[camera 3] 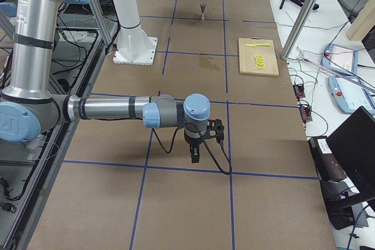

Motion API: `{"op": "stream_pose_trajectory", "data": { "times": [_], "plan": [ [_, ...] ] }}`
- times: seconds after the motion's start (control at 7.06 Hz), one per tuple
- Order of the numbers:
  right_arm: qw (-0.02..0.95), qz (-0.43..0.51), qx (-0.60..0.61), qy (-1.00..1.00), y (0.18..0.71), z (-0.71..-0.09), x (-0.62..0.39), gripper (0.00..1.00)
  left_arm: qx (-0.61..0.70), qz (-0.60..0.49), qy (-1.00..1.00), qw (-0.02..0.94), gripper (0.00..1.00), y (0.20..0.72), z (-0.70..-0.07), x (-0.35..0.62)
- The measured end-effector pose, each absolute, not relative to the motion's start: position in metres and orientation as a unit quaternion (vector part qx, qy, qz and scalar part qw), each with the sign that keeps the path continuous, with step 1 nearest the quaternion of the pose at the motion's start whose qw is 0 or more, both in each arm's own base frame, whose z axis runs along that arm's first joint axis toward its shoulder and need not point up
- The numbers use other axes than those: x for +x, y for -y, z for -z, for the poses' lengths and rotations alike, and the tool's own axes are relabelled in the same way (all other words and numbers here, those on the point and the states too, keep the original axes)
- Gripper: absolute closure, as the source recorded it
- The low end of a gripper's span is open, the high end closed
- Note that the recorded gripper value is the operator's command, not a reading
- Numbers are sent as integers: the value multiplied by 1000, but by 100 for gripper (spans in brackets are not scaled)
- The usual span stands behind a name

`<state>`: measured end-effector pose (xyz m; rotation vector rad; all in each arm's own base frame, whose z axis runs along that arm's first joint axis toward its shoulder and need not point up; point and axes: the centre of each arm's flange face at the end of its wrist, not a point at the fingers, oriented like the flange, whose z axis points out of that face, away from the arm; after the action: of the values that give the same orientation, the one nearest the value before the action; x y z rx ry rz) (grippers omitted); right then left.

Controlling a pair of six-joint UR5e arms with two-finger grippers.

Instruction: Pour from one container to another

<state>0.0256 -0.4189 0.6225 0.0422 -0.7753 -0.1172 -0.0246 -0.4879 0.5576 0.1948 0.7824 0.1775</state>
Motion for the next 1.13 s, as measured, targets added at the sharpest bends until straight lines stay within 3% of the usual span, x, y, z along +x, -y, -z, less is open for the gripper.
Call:
{"op": "stream_pose_trajectory", "data": {
  "times": [1.13],
  "plan": [
    [910,84,57,401,421,-612,15,0,170,-60,-441,879,0,476,-480,78]
  ]
}}
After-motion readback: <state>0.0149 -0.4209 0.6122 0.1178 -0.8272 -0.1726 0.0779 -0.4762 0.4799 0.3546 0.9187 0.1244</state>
